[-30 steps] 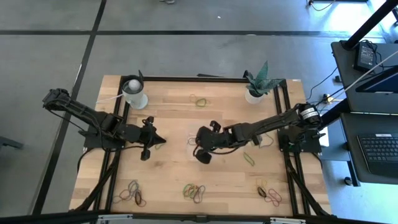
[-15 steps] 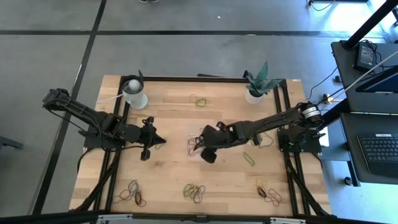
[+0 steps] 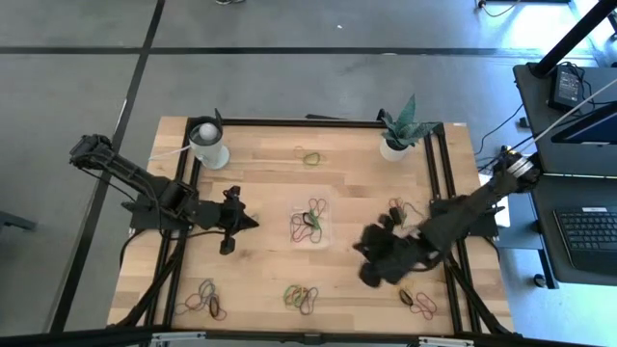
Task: Pick and place rubber bands into bin
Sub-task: Put the blue rubber band into the transparent bin
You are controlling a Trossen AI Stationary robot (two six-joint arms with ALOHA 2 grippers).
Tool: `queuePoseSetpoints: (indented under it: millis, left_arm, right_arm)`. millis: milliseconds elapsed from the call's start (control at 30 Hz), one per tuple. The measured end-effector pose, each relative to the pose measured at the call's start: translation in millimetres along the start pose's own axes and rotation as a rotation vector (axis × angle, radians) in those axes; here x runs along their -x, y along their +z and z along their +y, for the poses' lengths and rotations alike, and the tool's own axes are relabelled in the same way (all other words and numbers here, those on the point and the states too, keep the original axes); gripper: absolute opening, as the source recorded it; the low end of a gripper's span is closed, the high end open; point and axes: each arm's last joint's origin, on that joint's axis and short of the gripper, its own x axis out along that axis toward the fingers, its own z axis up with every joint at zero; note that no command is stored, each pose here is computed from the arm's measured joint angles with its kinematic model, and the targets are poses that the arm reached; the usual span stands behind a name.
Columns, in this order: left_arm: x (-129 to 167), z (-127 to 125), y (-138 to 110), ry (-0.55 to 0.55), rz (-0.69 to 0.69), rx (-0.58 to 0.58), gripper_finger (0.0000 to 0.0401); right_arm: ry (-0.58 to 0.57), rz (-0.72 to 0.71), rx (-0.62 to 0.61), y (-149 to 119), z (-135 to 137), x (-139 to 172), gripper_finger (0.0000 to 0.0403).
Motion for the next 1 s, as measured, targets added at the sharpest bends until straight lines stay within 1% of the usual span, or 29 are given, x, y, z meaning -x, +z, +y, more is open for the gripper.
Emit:
queuePoseSetpoints:
  millis: [100,167,200,300,333,433,567,633,800,1000]
  left_arm:
    - [-8.9,-6.6,7.3,0.013,0.024,-0.01,0.0002]
    - [-14.9,-11.3,12.8,0.021,0.038,-0.016,0.0002]
    - [-18.2,-13.9,16.3,0.021,0.038,-0.016,0.0002]
    - [-28.7,-20.8,22.6,0.031,0.065,-0.025,0.0002]
    - [-31.5,-23.1,25.1,0.029,0.071,-0.019,0.0002]
    - [-38.6,-30.0,33.0,0.024,0.097,0.0,0.0002]
    - [-43.5,-34.6,39.5,0.067,0.185,0.01,0.0002]
    - [-43.9,-35.6,41.9,0.09,0.219,0.015,0.0002]
    - [-45.7,-34.2,42.1,0.121,0.266,0.017,0.0002]
    - [-44.7,-20.2,36.3,0.198,0.363,0.006,0.0002]
  right_arm:
    - [0.052,0.013,-0.037,-23.2,-3.1,6.8,0.001]
    - [0.055,0.03,-0.018,-34.6,-6.3,7.6,0.0006]
    - [0.067,0.039,-0.031,-39.4,-6.0,7.7,0.0005]
    - [0.132,0.046,-0.182,-44.8,-2.0,6.3,0.0004]
    - [0.154,0.054,-0.186,-45.5,-1.0,5.6,0.0004]
    - [0.211,0.092,-0.127,-47.0,1.1,4.4,0.0002]
    - [0.266,0.139,0.015,-48.4,2.3,5.3,0.0001]
    - [0.295,0.141,0.057,-46.3,2.6,5.7,0.0001]
    - [0.287,0.124,0.125,-37.5,-3.8,3.3,0.0001]
    - [0.267,0.138,0.163,-20.1,-18.0,-10.4,0.0]
